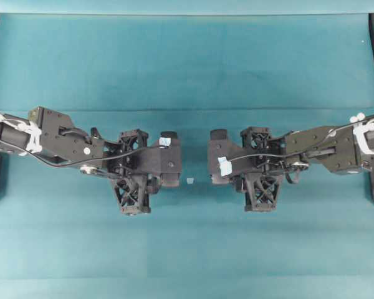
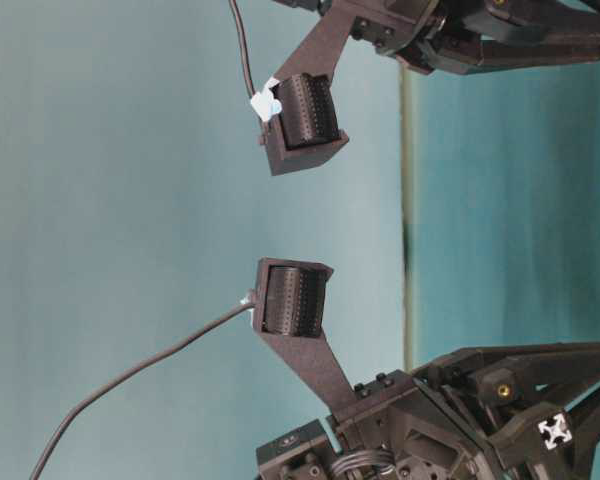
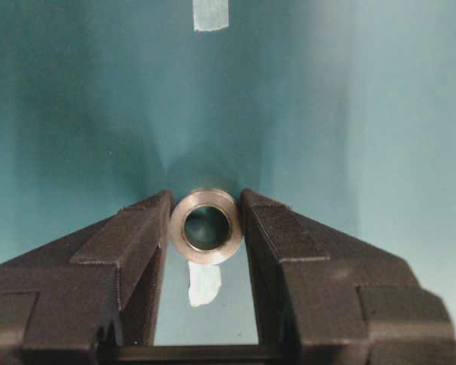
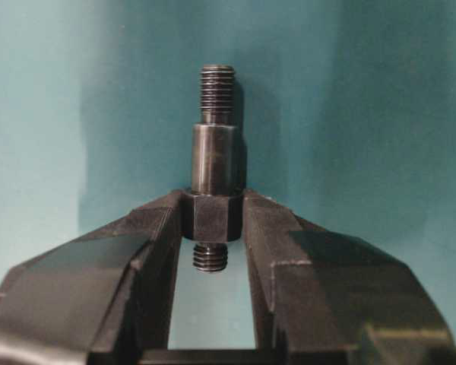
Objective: Insert the washer onto the shaft with both hands.
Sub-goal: 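Close left gripper on the washer and right gripper on the shaft, then lift both objects and bring the washer toward the shaft's upper end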
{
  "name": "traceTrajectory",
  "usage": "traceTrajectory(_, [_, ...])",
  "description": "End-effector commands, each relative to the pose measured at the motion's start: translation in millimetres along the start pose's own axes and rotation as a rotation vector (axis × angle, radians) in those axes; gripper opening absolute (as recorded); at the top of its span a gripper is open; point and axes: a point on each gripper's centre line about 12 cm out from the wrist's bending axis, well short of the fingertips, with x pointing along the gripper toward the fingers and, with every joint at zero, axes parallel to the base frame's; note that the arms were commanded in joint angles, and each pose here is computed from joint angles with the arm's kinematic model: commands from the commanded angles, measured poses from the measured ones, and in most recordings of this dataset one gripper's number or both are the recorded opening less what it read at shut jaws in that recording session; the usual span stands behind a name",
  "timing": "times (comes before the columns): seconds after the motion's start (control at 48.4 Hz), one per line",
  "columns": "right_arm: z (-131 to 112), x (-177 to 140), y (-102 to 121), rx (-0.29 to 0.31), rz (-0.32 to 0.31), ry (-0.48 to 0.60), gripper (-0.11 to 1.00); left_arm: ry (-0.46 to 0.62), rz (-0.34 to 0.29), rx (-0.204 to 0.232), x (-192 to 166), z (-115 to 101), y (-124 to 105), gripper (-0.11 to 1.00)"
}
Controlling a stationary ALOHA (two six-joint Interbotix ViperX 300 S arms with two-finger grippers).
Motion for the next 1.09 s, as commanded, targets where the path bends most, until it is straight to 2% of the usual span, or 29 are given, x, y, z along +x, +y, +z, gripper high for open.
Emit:
traceTrajectory(0.0, [-1, 1, -10, 0.005, -0.013, 0.007, 0.01, -0.02, -0.003, 0.004, -3, 5, -1, 0.37])
traceTrajectory(0.702, [-11, 3, -13, -0.033, -0.031, 0.043, 0.01, -0.021, -0.003, 0.003, -6, 4, -1, 0.37])
traceTrajectory(1.073, [-7, -4, -14, -0.033, -0.034, 0.008, 0.01, -0.055, -0.003, 0.019, -18, 7, -1, 0.37])
